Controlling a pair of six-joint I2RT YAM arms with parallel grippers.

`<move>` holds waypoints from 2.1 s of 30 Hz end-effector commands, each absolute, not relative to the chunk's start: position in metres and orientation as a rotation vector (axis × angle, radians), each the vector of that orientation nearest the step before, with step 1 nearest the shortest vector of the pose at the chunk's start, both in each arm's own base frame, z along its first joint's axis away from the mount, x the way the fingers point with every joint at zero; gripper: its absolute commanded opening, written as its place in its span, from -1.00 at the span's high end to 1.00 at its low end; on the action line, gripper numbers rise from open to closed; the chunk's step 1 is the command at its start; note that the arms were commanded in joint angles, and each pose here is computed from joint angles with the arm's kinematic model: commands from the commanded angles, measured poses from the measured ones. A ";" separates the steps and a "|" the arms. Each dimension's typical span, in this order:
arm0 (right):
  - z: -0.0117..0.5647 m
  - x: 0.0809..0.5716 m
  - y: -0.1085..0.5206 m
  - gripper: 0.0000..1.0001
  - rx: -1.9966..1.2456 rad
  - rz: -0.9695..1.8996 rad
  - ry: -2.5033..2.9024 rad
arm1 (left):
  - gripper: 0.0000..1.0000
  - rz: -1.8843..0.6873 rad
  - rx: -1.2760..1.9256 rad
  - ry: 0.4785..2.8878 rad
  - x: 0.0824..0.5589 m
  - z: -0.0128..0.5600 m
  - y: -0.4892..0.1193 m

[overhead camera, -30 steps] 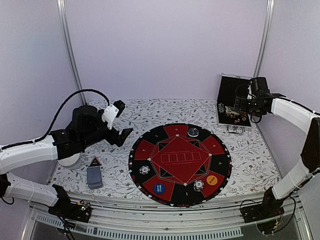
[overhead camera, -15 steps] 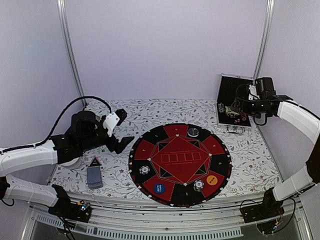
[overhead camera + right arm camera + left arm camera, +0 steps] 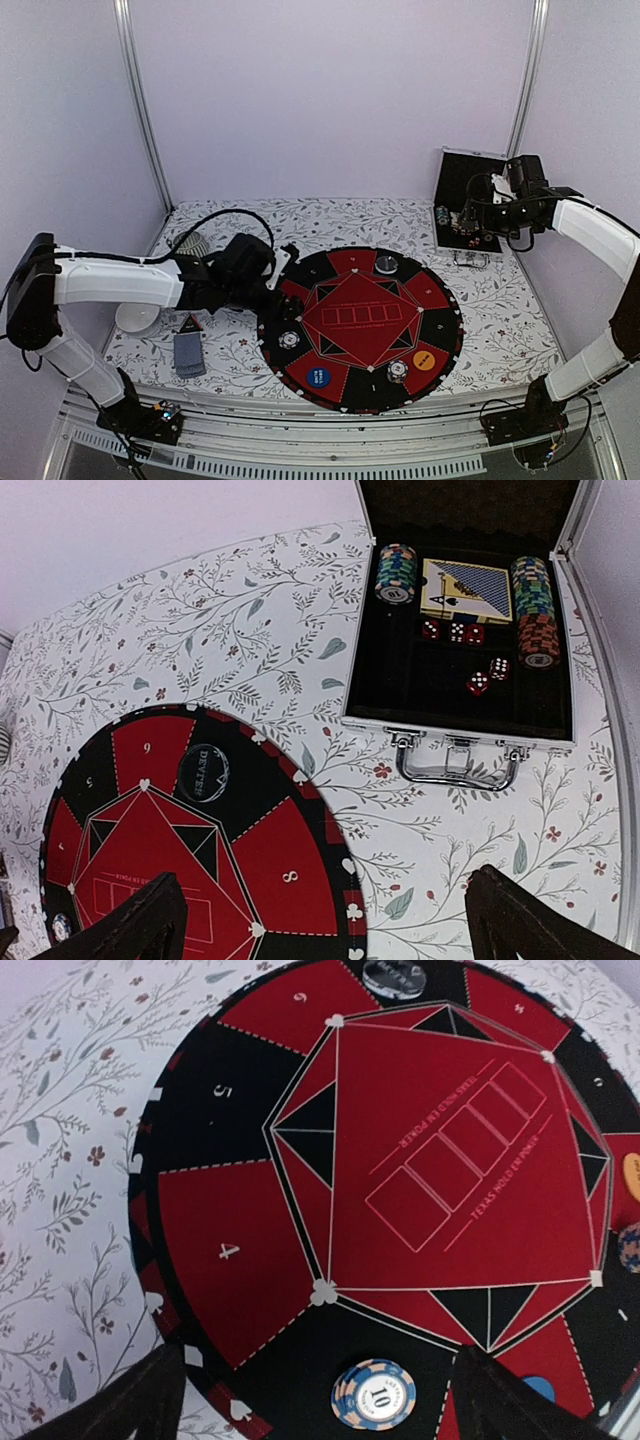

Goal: Distribute texas hold em gaming equipment
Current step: Adjust the poker chips pile in the small blind area.

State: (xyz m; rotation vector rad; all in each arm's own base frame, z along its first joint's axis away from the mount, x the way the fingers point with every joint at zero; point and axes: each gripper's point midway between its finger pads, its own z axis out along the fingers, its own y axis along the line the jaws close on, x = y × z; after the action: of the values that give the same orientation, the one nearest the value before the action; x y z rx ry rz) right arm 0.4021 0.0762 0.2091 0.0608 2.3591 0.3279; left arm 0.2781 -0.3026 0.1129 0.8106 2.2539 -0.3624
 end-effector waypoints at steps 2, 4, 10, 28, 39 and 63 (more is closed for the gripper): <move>0.206 0.411 0.068 -0.98 0.016 0.236 2.360 | -0.96 -0.143 0.443 2.308 0.275 0.098 -0.312; 0.205 0.411 0.068 -0.98 -0.001 0.226 2.357 | -0.96 -0.030 0.418 2.364 0.276 0.078 -0.311; 0.197 0.401 0.064 -0.98 -0.029 0.194 2.357 | -0.77 0.000 0.382 2.466 0.280 0.044 -0.315; 0.206 0.401 0.063 -0.98 -0.029 0.188 2.321 | -0.27 -0.041 0.400 2.670 0.243 0.009 -0.297; 0.206 0.401 0.062 -0.98 -0.030 0.178 2.322 | -0.09 -0.061 0.351 2.695 0.234 0.010 -0.284; 0.206 0.400 0.060 -0.98 -0.031 0.164 2.323 | 0.56 -0.123 0.417 2.715 0.230 0.010 -0.297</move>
State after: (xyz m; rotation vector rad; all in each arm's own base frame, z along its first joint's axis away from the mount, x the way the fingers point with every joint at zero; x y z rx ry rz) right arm 0.4006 0.0621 0.1995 -0.0284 2.3507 0.1789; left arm 0.2373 -0.2998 0.0135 0.3917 2.6723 -0.1183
